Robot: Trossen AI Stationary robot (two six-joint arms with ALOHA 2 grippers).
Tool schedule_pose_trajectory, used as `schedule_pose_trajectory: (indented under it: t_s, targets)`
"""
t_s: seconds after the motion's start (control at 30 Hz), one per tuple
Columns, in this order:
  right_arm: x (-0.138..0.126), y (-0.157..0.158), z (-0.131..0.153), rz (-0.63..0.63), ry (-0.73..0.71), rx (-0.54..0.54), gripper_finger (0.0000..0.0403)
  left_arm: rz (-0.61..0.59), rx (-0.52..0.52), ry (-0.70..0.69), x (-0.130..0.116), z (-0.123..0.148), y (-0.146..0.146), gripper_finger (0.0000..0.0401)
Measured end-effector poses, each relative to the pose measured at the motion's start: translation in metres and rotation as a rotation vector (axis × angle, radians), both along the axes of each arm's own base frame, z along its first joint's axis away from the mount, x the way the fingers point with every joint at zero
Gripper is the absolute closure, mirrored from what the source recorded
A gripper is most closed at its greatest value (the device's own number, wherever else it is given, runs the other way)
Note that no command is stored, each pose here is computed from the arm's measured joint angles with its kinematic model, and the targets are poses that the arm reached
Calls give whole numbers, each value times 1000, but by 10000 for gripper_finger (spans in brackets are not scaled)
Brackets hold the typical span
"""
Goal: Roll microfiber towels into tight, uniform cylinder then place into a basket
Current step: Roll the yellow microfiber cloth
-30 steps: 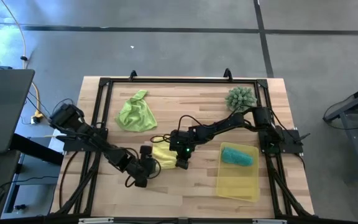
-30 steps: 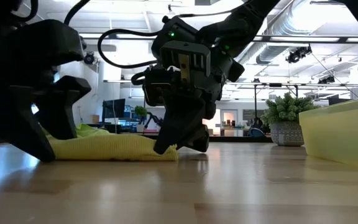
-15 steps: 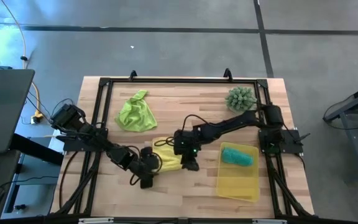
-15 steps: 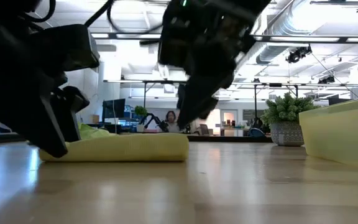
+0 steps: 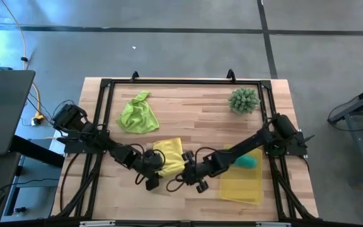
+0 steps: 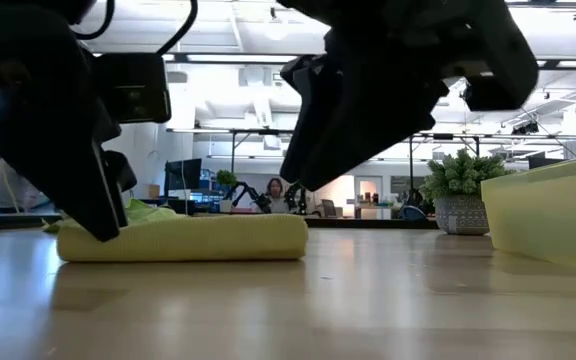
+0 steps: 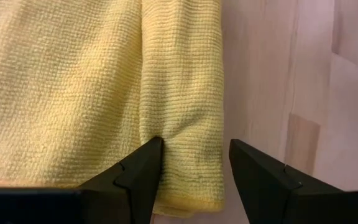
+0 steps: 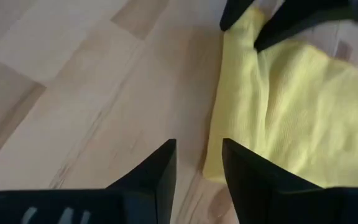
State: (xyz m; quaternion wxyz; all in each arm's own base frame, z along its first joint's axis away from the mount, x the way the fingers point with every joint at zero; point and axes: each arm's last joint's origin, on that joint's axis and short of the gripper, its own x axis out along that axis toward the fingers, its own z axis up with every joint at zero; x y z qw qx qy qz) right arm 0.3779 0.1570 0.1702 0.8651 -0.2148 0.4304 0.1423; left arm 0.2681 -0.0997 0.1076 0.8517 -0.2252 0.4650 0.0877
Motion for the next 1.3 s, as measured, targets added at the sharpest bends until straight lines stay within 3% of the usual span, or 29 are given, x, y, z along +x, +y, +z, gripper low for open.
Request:
schedule_pose_trajectory:
  t_s: [0.27, 0.47, 0.8, 1.07, 1.3]
  targets:
    - [9, 4, -20, 16, -20, -26, 238, 9, -27, -2, 1, 0, 1, 217]
    - [10, 1, -34, 5, -14, -158, 207, 5, -36, 0, 1, 0, 1, 217]
    - [12, -1, -45, -21, 4, -190, 230, 13, -40, 2, 1, 0, 2, 217]
    - [7, 7, -27, -37, -44, -189, 251, 13, -40, 1, 1, 0, 2, 217]
    - [14, -3, -42, -96, -29, -175, 252, 15, -41, 1, 2, 0, 2, 217]
